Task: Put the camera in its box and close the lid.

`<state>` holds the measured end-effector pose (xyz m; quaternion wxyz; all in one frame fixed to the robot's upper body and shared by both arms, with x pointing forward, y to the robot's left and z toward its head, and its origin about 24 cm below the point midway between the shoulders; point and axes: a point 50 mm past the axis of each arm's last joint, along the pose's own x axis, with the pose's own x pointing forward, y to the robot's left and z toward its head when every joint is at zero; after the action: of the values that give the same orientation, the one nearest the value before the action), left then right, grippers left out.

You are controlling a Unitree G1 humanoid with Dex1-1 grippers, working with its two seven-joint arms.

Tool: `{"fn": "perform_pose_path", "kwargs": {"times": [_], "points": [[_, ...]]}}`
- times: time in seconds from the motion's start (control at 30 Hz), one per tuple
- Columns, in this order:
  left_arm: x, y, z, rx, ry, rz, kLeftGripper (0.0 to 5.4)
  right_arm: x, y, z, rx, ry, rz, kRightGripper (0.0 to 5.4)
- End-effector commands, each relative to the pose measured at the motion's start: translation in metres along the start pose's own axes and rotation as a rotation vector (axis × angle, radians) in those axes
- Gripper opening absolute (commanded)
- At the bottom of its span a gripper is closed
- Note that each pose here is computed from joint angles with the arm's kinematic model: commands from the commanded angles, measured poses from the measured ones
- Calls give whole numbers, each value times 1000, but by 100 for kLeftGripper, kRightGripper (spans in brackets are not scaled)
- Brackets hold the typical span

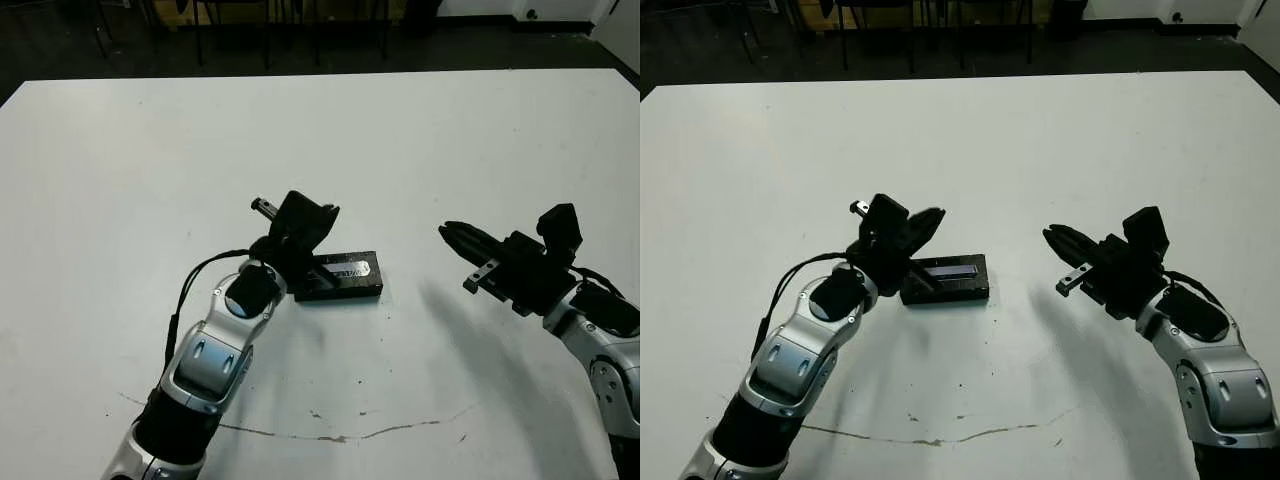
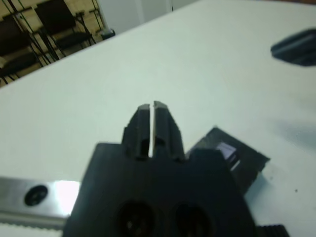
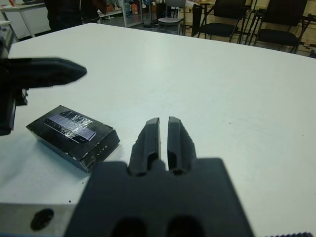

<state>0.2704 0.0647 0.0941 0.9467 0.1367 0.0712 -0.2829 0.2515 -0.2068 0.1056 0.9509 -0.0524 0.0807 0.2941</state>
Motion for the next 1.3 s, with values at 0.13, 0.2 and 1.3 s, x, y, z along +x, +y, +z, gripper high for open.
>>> {"fn": "perform_pose_path", "kwargs": {"times": [0.13, 0.2, 1.3], "points": [[-1, -3, -29, -117, 198, -48, 2, -2, 4, -4, 29, 38, -7, 0], [-1, -4, -34, -130, 228, -53, 2, -1, 4, -4, 30, 35, 0, 0], [-62, 53, -11, -261, -25, 56, 2, -2, 4, -6, 22, 28, -23, 0]]}}
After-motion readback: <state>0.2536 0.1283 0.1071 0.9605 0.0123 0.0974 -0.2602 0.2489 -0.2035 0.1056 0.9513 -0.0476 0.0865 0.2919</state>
